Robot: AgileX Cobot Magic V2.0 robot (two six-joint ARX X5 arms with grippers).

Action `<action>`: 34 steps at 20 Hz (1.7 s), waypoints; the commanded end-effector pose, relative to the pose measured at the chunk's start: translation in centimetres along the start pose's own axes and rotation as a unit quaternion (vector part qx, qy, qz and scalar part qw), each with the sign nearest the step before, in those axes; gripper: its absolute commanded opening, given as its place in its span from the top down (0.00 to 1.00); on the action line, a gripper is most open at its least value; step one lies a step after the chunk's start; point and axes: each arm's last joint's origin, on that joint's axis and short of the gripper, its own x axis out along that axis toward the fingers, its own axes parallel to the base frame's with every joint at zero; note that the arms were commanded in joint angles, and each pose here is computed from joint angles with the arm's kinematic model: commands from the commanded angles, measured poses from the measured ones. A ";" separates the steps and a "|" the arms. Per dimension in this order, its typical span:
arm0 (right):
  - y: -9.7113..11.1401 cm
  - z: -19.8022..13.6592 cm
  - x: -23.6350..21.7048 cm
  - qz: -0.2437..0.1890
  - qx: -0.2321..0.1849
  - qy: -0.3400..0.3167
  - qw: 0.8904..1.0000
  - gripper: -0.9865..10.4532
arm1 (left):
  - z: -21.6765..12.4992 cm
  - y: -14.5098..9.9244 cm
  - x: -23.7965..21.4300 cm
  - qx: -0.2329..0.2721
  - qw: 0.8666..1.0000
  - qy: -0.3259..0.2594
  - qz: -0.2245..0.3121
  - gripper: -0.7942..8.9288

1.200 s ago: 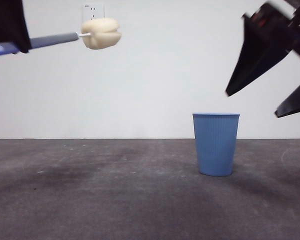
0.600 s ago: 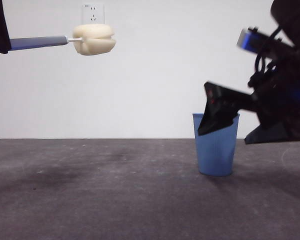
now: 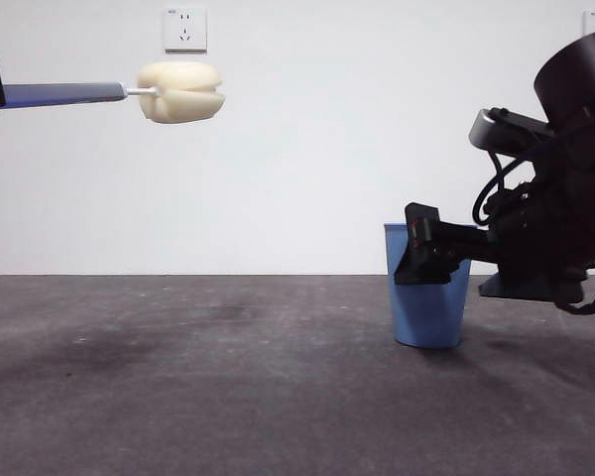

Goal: Pick up the cup brush,pick up the cup,insert the brush into the cup,clean the cup,put the cup brush back,put the cup back to the fixed position on the table

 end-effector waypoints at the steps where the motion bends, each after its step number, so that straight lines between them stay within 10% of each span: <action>1: -0.1 -0.4 0.3 0.012 -0.013 -0.014 1.000 0.39 | 0.2 -0.1 -0.1 -0.006 1.000 -0.009 -0.002 0.93; 10: -0.3 -0.1 2.0 0.012 -0.013 -0.035 0.999 0.51 | 0.3 -0.1 -0.1 -0.010 1.000 -0.016 -0.004 0.93; 16: -0.2 -0.1 2.0 0.016 -0.019 -0.037 0.999 0.94 | 0.3 -0.1 -0.1 -0.005 1.000 -0.015 -0.003 0.93; 24: 2.4 3.5 -1.8 0.065 -0.099 0.026 0.993 0.92 | 0.3 -0.1 0.5 0.114 0.993 0.007 0.002 0.93; 29: 4.4 6.2 -4.3 0.078 -0.210 0.166 0.960 0.92 | 0.7 -0.4 2.5 0.204 0.978 0.054 -0.003 0.93; 34: 6.0 6.9 -5.5 0.060 -0.358 0.258 0.895 0.93 | 0.9 -0.9 5.1 0.294 0.948 0.112 -0.046 0.93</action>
